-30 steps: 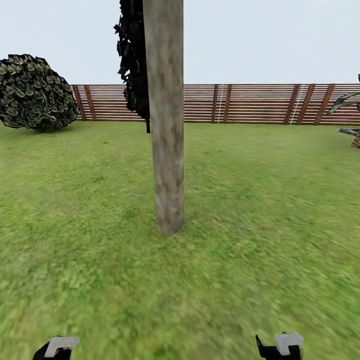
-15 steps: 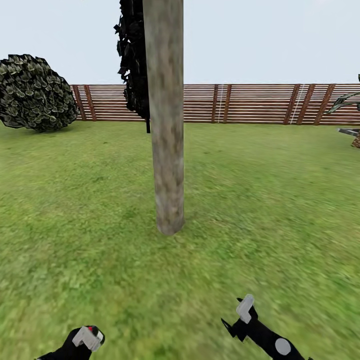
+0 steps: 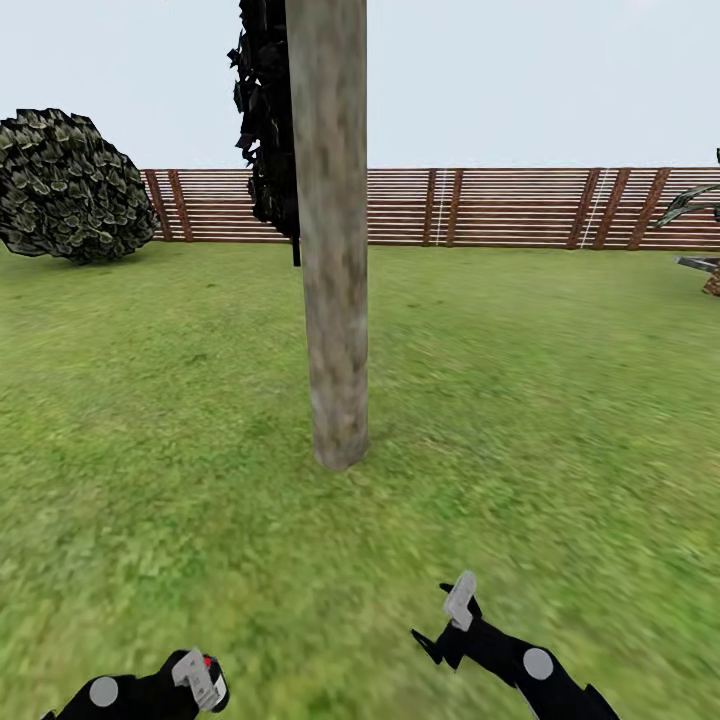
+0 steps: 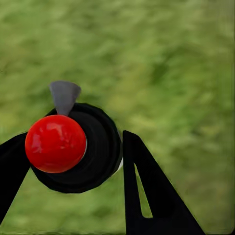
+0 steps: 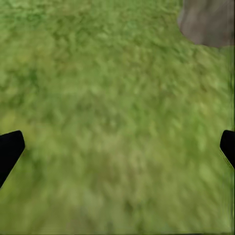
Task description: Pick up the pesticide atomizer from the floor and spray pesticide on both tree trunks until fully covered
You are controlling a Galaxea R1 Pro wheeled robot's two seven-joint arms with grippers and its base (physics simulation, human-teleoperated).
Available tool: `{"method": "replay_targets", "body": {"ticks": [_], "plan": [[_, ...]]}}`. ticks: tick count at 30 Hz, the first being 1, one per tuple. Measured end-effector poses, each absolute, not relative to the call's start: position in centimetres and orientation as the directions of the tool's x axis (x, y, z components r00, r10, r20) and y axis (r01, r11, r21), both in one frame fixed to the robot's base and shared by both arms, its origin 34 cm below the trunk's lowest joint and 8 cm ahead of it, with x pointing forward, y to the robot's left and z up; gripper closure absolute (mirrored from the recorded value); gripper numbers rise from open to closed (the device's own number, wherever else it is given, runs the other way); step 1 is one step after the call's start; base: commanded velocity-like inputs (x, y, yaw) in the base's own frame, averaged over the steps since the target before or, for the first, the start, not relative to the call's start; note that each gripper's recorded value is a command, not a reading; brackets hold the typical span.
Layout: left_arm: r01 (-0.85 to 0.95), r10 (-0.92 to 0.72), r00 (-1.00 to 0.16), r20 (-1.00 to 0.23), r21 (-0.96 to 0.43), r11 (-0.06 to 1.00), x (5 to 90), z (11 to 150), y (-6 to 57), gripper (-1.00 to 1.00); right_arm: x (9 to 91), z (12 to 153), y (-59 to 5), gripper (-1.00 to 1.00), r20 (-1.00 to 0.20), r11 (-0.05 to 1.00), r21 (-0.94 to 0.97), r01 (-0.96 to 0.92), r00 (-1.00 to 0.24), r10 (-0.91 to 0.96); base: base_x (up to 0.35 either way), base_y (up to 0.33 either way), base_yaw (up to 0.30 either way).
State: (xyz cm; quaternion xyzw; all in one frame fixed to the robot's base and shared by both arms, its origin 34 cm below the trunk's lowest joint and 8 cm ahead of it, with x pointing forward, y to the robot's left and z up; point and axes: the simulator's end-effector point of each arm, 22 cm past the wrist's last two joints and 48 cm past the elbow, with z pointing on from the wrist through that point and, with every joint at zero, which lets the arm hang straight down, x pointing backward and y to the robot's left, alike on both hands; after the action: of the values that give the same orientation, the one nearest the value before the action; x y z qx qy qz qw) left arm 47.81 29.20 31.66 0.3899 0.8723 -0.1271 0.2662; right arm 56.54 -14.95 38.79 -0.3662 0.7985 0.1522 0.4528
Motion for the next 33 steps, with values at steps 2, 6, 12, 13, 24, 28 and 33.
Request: {"method": "replay_targets", "body": {"ticks": [2, 6, 12, 13, 24, 28, 33], "plan": [[0.741, 0.611, -0.556, -0.564, -0.003, 0.672, 48.1, 31.8, 30.0, 1.0, 57.0, 39.0, -15.6, -1.0, -0.838, 0.706, -0.091, -0.702, -0.329, -0.435, 0.0, 0.0, 0.0], [0.748, 0.622, -0.539, -0.569, 0.017, 0.664, 48.7, 32.2, 30.0, 1.0, 57.1, 39.0, -15.8, -1.0, -0.839, 0.708, -0.094, -0.7, -0.327, -0.435, 0.0, 0.0, 0.0], [0.777, 0.642, -0.512, -0.57, 0.011, 0.629, 49.0, 32.5, 28.0, 1.0, 56.8, 39.6, -13.3, -1.0, -0.842, 0.649, -0.1, -0.754, -0.284, -0.459, 0.0, 0.0, 0.0], [0.782, 0.645, -0.509, -0.57, 0.007, 0.624, 49.0, 32.5, 27.6, 1.0, 56.7, 39.8, -12.7, -1.0, -0.842, 0.638, -0.099, -0.764, -0.277, -0.462, 0.0, 0.0, 0.0], [0.964, 0.858, -0.252, -0.448, -0.037, 0.264, 47.4, 34.5, 21.5, 1.0, 51.9, 40.1, -3.6, -1.0, -0.746, 0.312, -0.05, -0.949, -0.172, -0.644, 0.0, 0.0, 0.0], [0.977, 0.862, -0.212, -0.461, -0.08, 0.197, 47.0, 36.1, 20.2, 1.0, 51.6, 40.4, -2.9, -1.0, -0.746, 0.29, -0.046, -0.956, -0.16, -0.646, 0.0, 0.0, 0.0], [0.98, 0.862, -0.197, -0.467, -0.109, 0.165, 46.8, 37.3, 19.4, 1.0, 49.5, 41.3, -1.5, -1.0, -0.754, 0.182, 0.002, -0.983, -0.121, -0.645, 0.0, 0.0, 0.0]]}}
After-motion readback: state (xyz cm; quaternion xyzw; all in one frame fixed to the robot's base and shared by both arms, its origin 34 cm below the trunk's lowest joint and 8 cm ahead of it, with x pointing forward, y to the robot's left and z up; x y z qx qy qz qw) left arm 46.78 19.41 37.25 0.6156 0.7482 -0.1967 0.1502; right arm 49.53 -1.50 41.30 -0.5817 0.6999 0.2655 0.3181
